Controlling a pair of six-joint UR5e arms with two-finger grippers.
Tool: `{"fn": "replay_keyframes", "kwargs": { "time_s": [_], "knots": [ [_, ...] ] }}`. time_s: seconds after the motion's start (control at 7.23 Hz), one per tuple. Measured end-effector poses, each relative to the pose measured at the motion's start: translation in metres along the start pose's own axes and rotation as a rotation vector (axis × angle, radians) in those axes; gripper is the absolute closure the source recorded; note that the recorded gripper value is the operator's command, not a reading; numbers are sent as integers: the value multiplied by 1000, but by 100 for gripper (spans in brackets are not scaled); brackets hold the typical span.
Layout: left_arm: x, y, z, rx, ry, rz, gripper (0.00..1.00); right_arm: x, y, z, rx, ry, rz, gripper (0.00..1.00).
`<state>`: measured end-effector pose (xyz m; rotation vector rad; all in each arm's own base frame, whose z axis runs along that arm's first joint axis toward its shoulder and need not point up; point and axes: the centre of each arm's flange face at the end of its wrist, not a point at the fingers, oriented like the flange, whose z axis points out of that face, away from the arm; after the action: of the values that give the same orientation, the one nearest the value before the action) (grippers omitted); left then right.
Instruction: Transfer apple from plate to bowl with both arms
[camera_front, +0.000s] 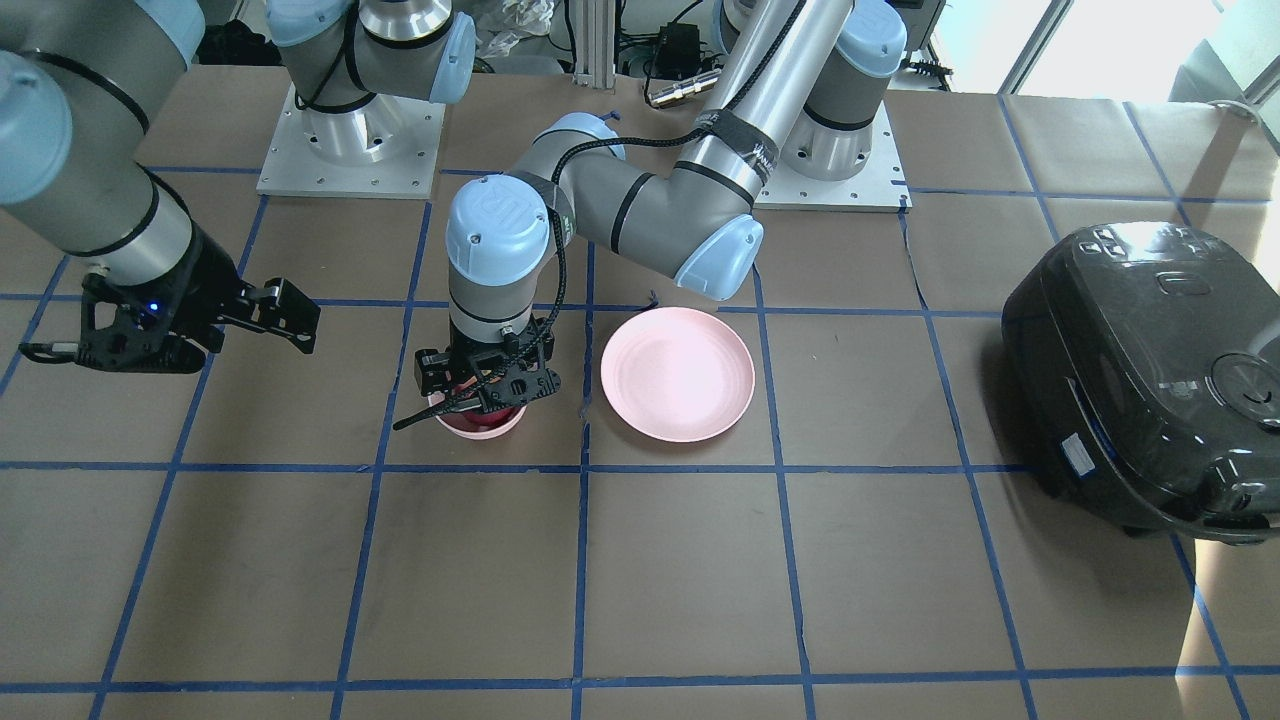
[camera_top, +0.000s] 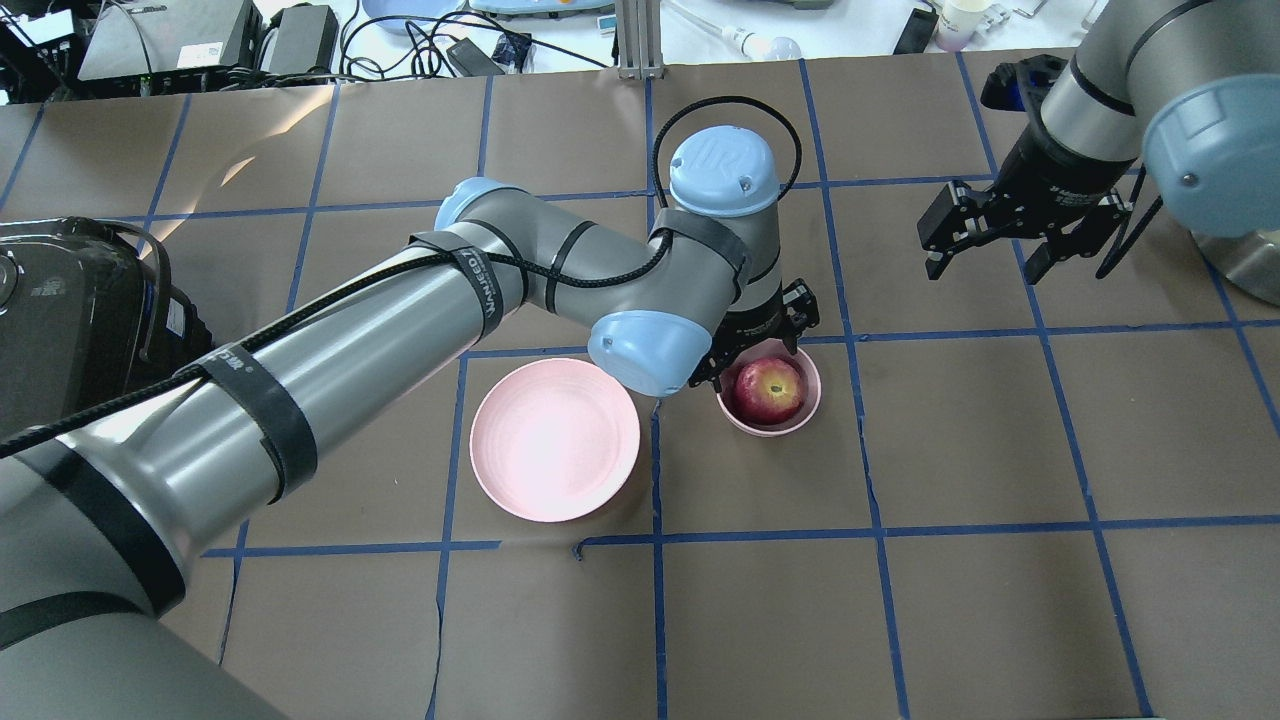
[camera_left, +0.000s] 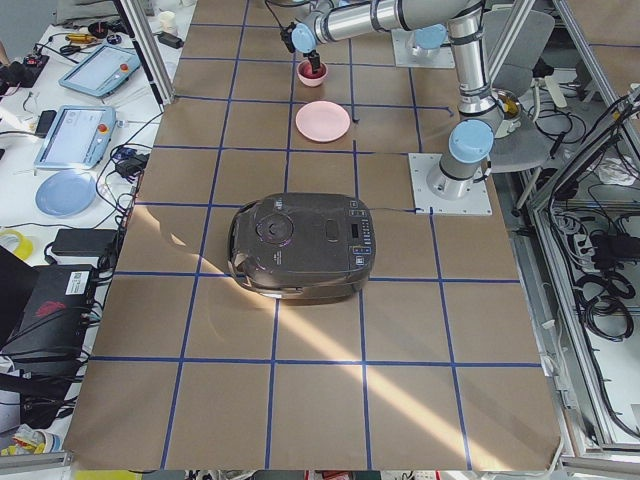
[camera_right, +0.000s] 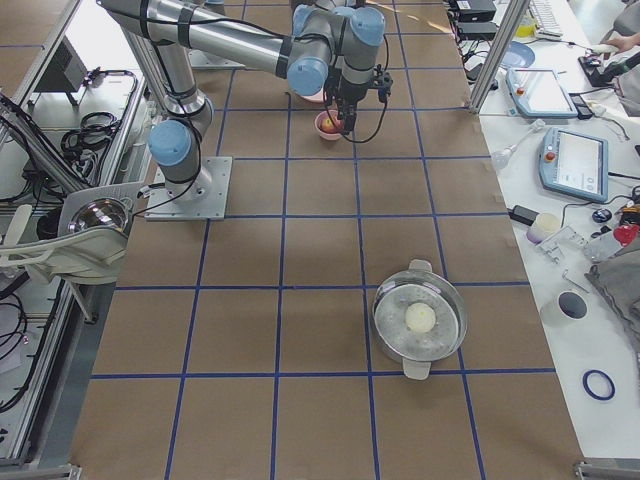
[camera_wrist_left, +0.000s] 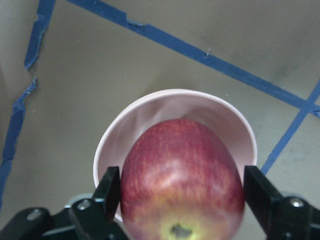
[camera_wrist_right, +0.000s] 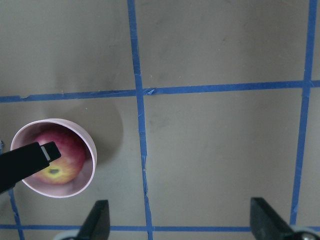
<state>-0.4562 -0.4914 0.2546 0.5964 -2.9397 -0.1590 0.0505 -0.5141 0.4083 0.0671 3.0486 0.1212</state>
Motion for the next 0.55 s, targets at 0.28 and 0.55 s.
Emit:
{"fn": "replay_keyframes", "kwargs": {
  "time_s": [0.28, 0.55],
  "knots": [
    [-5, 6, -46, 3, 3, 62, 0, -2, 0, -17, 10, 3, -3, 0],
    [-18, 33, -124, 25, 17, 206, 0, 0, -3, -36, 49, 24, 30, 0]
  ]
}}
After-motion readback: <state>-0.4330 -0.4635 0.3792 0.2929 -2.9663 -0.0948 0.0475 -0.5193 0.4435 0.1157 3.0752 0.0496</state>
